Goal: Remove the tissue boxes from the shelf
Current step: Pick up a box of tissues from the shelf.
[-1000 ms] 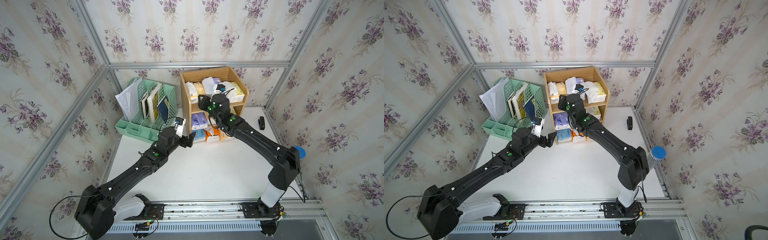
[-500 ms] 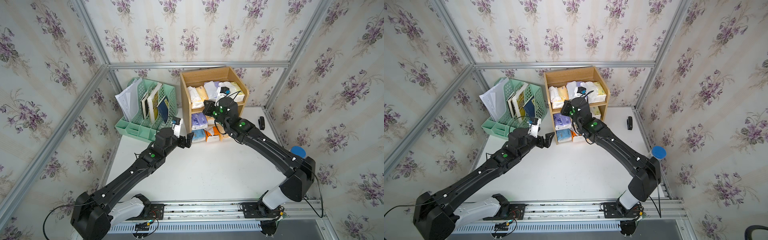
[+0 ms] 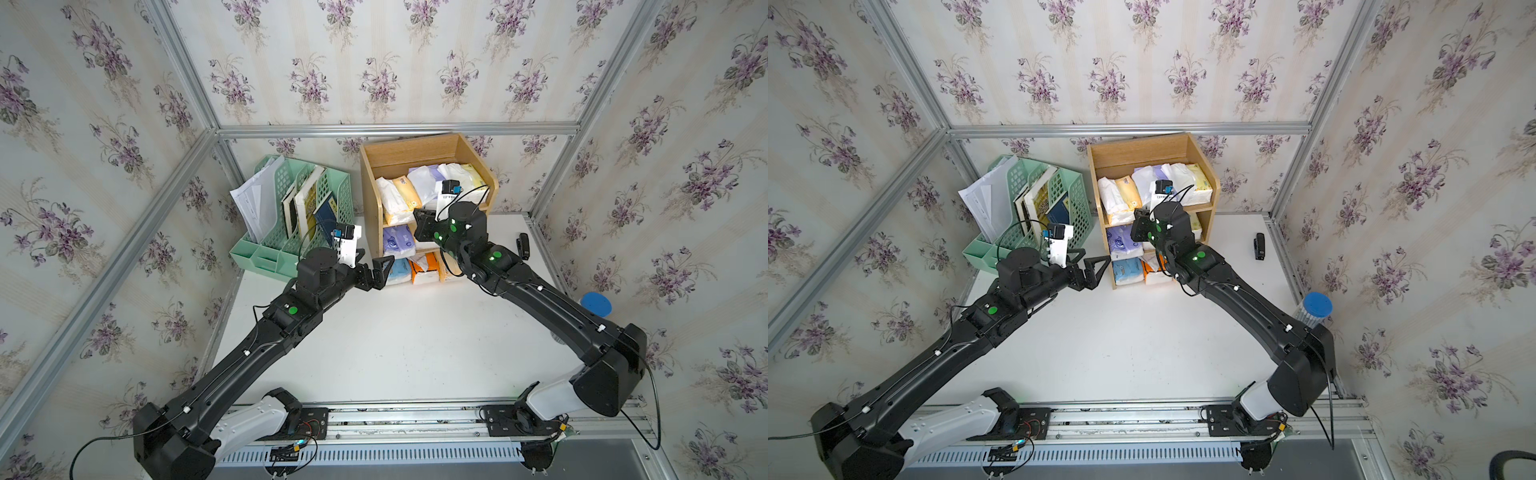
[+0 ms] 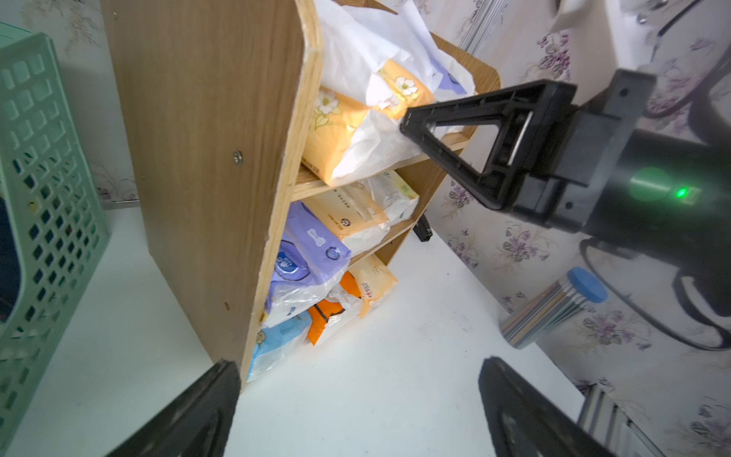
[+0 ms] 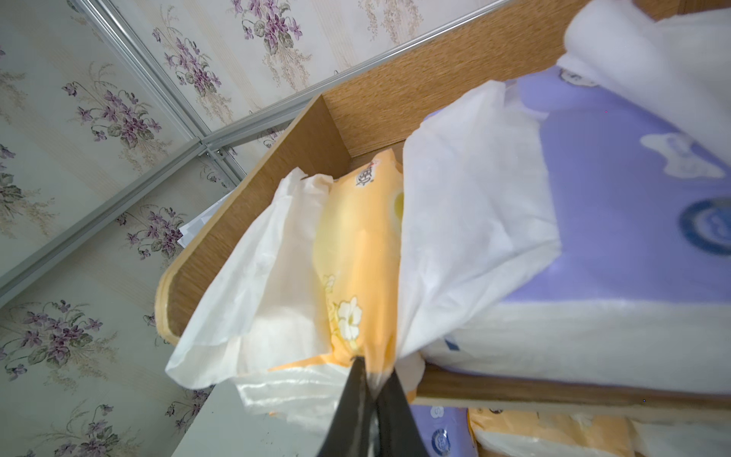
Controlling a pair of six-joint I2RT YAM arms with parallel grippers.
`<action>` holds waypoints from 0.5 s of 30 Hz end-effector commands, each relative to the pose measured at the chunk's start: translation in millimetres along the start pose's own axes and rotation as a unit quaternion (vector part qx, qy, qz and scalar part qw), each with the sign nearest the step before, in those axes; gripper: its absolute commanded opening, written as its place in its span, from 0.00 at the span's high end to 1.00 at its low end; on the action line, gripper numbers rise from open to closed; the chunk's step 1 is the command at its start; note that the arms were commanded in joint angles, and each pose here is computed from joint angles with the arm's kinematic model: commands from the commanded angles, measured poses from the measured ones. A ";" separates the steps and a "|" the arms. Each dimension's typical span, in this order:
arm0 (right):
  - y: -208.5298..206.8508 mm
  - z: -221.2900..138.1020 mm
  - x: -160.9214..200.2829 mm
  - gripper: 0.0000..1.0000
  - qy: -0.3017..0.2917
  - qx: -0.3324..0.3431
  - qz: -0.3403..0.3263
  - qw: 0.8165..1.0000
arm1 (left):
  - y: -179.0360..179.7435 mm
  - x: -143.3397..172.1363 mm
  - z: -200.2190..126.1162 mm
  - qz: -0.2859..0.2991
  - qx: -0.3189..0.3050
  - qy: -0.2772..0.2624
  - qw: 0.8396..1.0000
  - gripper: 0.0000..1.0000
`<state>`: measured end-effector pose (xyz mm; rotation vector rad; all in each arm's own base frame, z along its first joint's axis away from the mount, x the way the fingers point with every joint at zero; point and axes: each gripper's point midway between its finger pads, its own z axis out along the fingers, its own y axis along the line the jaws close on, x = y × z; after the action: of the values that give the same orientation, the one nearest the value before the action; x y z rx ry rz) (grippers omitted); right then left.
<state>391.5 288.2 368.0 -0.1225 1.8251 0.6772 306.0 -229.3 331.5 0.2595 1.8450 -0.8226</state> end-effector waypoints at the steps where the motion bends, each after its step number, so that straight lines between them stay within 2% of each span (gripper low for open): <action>1: 5.7 -9.1 -2.2 0.89 -0.001 -0.018 -0.026 0.999 | -21.2 -18.0 1.6 -0.043 0.049 -0.017 0.998 0.01; 8: 16.2 -19.5 7.7 0.89 0.018 -0.059 -0.038 0.997 | -11.0 -43.4 5.7 -0.086 0.019 -0.078 0.993 0.01; 15: 18.2 -31.1 7.2 0.89 0.012 -0.070 -0.049 0.996 | -19.4 -63.4 29.9 -0.089 0.026 -0.077 0.993 0.01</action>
<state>361.9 286.3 368.6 -0.2674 1.8074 0.7208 338.9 -245.3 372.5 0.0724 1.7682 -0.9533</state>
